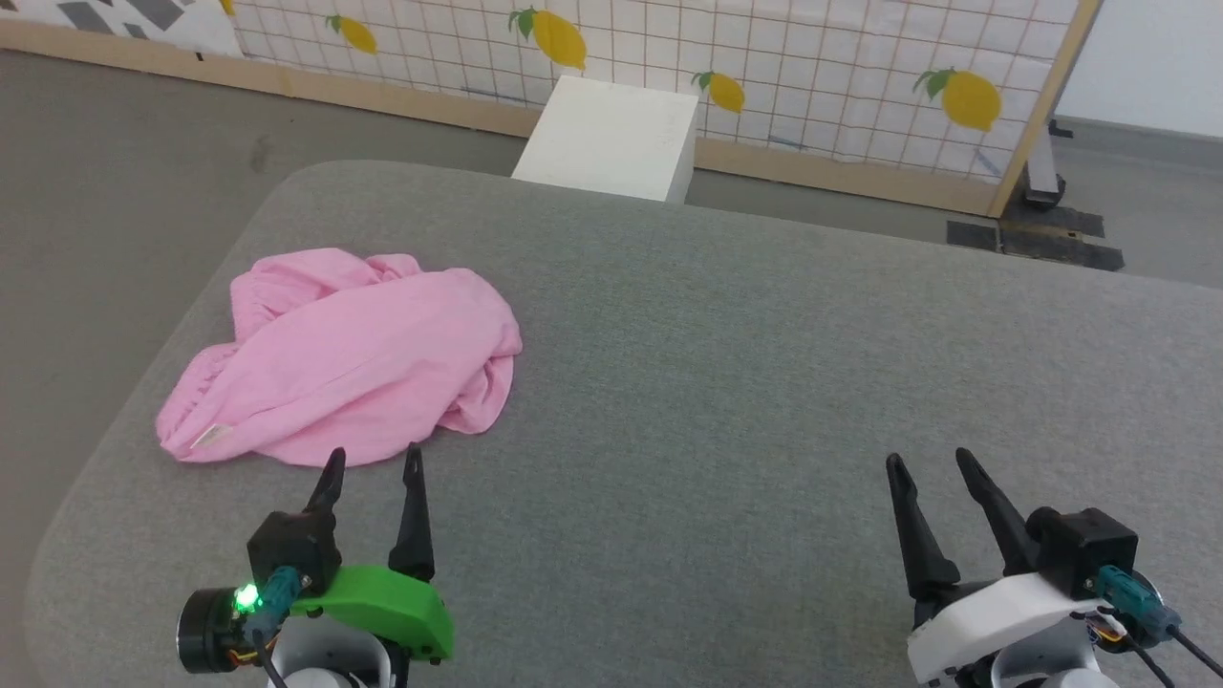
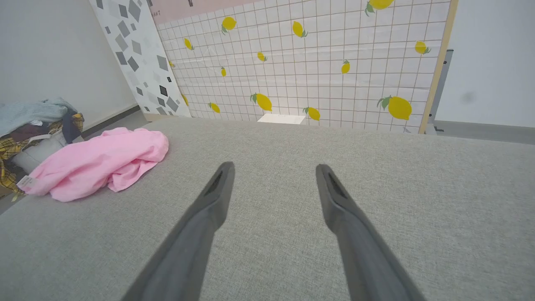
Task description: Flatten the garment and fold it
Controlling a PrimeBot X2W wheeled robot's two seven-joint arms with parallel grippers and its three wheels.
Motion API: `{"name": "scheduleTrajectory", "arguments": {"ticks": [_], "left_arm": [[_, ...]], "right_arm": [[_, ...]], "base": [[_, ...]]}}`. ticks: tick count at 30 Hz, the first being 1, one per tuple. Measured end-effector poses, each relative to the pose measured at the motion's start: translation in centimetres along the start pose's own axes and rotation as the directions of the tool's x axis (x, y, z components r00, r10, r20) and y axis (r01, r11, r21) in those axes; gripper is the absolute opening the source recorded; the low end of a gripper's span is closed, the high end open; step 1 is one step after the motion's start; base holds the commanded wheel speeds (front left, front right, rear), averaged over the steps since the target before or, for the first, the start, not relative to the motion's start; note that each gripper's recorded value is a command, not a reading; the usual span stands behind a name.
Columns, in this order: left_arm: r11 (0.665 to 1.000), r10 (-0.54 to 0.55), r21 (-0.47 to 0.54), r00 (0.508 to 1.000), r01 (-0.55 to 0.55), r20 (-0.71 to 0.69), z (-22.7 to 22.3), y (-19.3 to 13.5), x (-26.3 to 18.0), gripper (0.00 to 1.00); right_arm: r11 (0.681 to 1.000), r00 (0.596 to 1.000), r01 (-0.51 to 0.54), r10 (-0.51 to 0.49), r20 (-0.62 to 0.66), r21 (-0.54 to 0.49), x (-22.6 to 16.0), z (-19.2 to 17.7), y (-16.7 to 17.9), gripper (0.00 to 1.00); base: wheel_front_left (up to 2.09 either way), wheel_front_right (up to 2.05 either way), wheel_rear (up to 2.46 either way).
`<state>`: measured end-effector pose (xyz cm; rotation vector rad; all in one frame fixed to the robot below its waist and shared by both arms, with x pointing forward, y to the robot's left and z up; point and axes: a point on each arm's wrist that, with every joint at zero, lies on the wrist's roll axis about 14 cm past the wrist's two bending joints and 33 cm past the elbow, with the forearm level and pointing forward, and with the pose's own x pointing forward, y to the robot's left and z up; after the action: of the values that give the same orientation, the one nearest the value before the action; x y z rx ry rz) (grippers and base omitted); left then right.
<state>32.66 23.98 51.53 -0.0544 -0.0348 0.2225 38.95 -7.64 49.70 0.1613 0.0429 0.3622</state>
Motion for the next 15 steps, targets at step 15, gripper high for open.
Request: {"name": "scheduleTrajectory", "arguments": {"ticks": [15], "left_arm": [[0.993,0.111,-0.035,0.994,-0.110,0.011,-0.2,3.2,-2.1,1.00]], "right_arm": [[0.996,0.996,-0.083,0.083,-0.018,0.022,1.3,-1.1,2.7,1.00]], "base": [[0.00,0.00,0.00]]}}
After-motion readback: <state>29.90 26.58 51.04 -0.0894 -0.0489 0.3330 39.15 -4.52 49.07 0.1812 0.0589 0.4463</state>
